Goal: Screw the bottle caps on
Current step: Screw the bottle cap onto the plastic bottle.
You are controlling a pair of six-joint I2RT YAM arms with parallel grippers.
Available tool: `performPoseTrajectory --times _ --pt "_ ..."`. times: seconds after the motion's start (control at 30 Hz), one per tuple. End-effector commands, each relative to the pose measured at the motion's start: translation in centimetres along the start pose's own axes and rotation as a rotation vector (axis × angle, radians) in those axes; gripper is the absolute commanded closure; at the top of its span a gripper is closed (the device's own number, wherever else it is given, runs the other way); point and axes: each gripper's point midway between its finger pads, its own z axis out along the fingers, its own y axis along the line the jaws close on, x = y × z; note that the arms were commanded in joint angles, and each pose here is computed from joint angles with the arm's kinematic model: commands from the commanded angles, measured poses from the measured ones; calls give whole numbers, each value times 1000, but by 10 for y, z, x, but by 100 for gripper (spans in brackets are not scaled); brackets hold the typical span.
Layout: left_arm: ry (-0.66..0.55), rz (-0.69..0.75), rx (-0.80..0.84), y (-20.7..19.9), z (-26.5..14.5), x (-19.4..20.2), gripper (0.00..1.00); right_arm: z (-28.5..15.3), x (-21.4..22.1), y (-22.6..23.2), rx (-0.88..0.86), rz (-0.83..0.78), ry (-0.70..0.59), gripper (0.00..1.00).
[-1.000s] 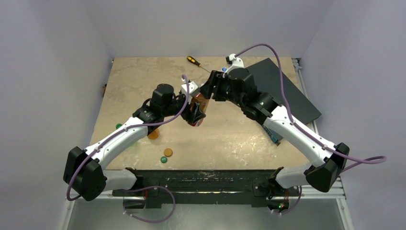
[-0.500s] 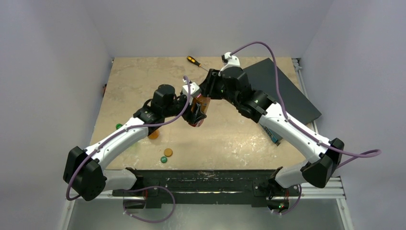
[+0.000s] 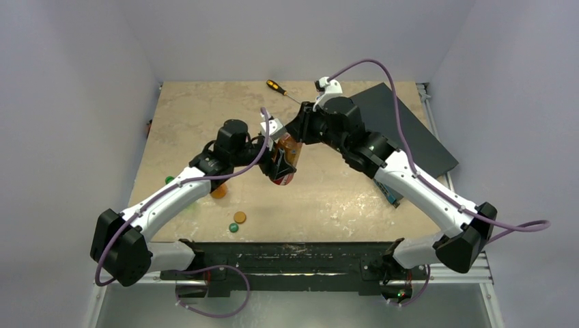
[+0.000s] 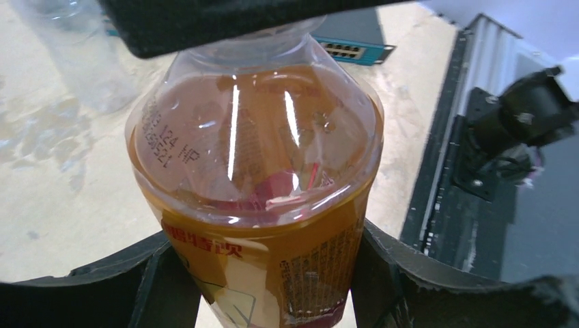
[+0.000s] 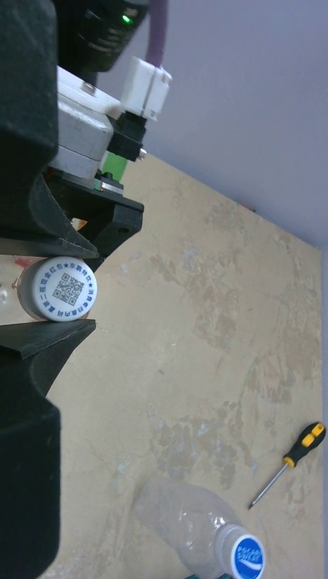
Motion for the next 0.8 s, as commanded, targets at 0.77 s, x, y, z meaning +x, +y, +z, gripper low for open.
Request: performPoseTrajectory --times 0.77 --pt "-155 95 466 -95 -40 -50 100 -88 -17 67 -867 -297 6 72"
